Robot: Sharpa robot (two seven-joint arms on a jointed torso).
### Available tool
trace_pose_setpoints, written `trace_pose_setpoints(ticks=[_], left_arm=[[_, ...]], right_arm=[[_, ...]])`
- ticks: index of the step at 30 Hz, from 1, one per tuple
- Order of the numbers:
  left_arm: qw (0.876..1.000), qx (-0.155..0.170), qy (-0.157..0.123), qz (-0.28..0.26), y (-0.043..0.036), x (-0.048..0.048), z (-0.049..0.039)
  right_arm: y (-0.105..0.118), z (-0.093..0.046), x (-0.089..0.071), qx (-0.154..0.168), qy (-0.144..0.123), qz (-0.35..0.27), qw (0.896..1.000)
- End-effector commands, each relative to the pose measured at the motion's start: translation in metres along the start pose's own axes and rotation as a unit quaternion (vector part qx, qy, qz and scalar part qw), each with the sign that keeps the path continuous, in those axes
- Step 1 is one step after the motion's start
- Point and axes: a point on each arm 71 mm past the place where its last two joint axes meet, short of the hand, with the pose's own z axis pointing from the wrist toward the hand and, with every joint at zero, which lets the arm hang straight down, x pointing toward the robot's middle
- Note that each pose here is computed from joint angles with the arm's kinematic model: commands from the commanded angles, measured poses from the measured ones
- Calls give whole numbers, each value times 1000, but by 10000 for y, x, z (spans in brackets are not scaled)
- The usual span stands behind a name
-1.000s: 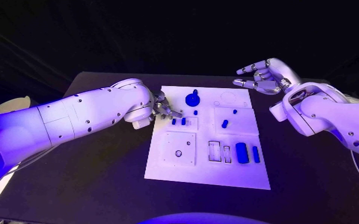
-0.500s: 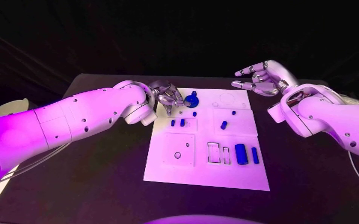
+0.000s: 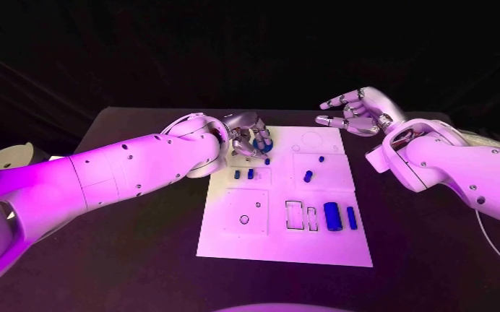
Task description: Assemble the parts on the task board
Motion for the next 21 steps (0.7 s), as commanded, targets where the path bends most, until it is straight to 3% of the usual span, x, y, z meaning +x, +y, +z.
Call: trace_pose_setpoints(ticks=[1,10,21], left_arm=[[996,34,3,83,-71,28,45],[993,25,25,110,-80,119,145],[992,18,42,116,-103,169,180]], right_arm=[[11,4,24,-5,8,0,1000],[16,8,35,-6,9,1,1000],[27,8,42,-8,10,2,1000]])
